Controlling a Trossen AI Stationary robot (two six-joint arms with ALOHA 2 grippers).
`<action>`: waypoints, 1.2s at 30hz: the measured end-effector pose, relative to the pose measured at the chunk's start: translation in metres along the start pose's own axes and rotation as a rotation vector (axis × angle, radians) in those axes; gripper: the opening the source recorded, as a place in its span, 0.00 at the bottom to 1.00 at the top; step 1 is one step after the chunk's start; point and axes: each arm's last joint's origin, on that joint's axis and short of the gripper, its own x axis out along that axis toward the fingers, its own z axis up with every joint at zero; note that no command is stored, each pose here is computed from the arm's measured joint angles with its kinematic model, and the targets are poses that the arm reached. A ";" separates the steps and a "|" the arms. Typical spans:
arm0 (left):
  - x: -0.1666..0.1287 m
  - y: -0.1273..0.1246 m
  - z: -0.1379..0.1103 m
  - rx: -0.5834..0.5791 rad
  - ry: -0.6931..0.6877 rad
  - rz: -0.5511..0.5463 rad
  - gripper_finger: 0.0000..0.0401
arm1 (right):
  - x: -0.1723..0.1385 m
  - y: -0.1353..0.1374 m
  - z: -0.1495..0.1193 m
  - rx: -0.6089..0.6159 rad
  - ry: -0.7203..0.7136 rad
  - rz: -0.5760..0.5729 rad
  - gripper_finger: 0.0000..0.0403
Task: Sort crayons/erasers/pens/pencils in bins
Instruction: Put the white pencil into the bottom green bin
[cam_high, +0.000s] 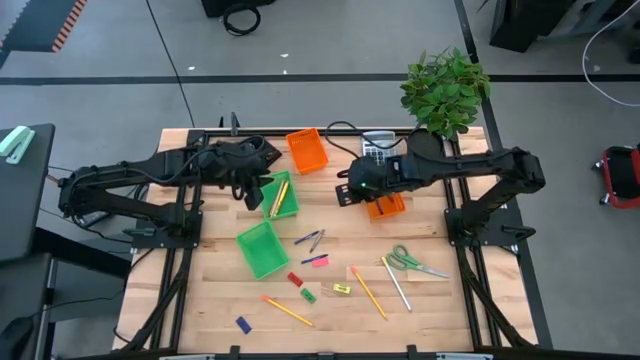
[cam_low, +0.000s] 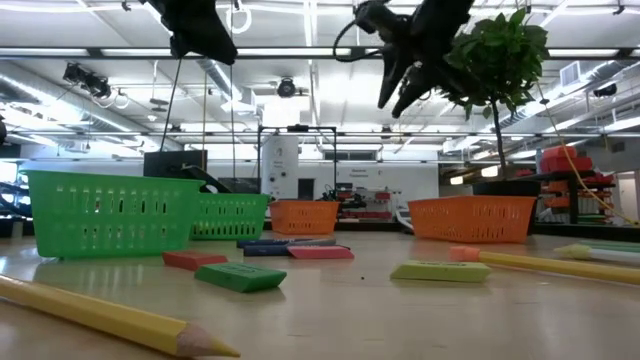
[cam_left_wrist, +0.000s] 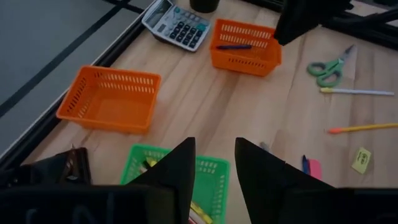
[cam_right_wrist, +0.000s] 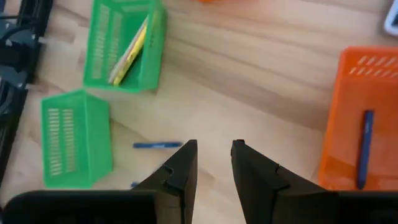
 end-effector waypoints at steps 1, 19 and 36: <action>0.000 0.000 0.000 -0.003 -0.002 -0.003 0.31 | -0.002 0.002 -0.003 -0.001 0.005 0.007 0.26; 0.080 -0.042 -0.022 0.012 0.346 -0.315 0.34 | -0.094 0.018 -0.040 -0.049 0.069 -0.014 0.26; 0.067 -0.059 -0.011 -0.222 0.306 -0.330 0.31 | -0.050 -0.010 -0.158 -0.256 0.315 -0.217 0.26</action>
